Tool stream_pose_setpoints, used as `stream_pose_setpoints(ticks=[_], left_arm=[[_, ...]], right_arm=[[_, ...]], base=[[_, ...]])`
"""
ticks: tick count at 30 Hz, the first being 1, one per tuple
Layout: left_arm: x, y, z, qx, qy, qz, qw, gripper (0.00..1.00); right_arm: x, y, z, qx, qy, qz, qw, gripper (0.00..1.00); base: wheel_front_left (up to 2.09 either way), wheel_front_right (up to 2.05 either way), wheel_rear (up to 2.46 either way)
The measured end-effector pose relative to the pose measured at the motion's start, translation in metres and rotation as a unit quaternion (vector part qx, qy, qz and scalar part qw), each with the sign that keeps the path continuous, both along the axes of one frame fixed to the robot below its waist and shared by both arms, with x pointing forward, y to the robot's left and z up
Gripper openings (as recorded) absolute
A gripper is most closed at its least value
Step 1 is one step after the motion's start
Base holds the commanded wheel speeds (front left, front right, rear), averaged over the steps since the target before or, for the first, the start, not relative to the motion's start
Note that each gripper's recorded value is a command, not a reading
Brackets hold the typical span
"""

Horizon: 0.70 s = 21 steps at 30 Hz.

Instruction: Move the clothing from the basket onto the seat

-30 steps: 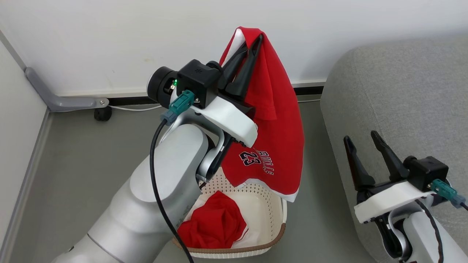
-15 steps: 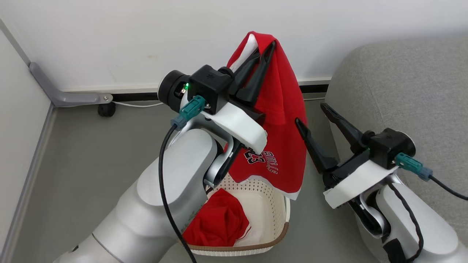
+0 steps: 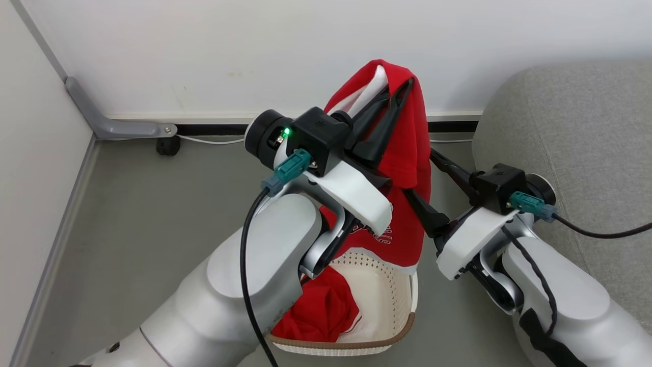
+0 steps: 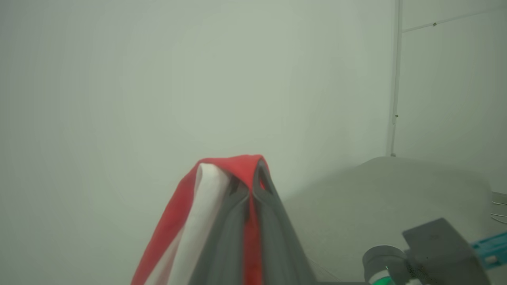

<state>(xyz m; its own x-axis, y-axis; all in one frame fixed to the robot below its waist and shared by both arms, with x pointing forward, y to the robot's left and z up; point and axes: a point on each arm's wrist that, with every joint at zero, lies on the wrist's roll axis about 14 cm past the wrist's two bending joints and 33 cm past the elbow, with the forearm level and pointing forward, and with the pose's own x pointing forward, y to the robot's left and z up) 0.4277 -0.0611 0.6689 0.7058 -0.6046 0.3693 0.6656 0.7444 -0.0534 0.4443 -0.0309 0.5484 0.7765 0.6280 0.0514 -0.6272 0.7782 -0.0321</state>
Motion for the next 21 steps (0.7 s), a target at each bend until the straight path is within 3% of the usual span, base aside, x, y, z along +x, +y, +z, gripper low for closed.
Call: stream_pose_setpoints(ticks=[3, 4, 5, 16, 17, 18, 19, 21], left_arm=[[-0.003, 0.0, -0.002, 0.006, 0.001, -0.002, 1.0, 0.0], [-0.004, 0.0, -0.003, 0.006, 0.002, -0.003, 1.0, 0.0], [-0.005, 0.0, -0.003, 0.005, 0.004, -0.003, 1.0, 0.0], [-0.005, 0.002, 0.0, 0.0, 0.005, 0.001, 1.0, 0.0], [-0.005, 0.001, -0.001, 0.0, 0.007, -0.001, 1.0, 0.09], [-0.005, -0.001, -0.002, -0.001, 0.01, -0.006, 1.0, 0.45], [-0.005, -0.001, -0.003, -0.001, 0.012, -0.006, 1.0, 1.0], [-0.003, -0.002, -0.007, 0.0, 0.016, -0.007, 1.0, 1.0]], right_arm=[[0.001, 0.01, -0.002, -0.002, 0.006, 0.008, 1.0, 1.0], [0.002, 0.013, -0.001, -0.002, 0.006, 0.01, 1.0, 0.45], [0.002, 0.015, -0.001, 0.0, 0.008, 0.011, 1.0, 0.0], [0.004, 0.013, 0.007, 0.008, 0.004, 0.004, 1.0, 0.0], [0.006, 0.01, 0.008, 0.01, 0.002, 0.0, 1.0, 0.0], [0.007, 0.007, 0.01, 0.013, 0.0, -0.004, 1.0, 0.0], [0.008, 0.005, 0.012, 0.014, -0.002, -0.007, 1.0, 0.0], [0.009, 0.002, 0.014, 0.02, -0.004, -0.011, 1.0, 0.0]], base=[[0.0, 0.0, 0.0], [0.0, 0.0, 0.0], [0.0, 0.0, 0.0], [0.0, 0.0, 0.0], [0.0, 0.0, 0.0], [0.0, 0.0, 0.0], [0.0, 0.0, 0.0], [0.0, 0.0, 0.0]])
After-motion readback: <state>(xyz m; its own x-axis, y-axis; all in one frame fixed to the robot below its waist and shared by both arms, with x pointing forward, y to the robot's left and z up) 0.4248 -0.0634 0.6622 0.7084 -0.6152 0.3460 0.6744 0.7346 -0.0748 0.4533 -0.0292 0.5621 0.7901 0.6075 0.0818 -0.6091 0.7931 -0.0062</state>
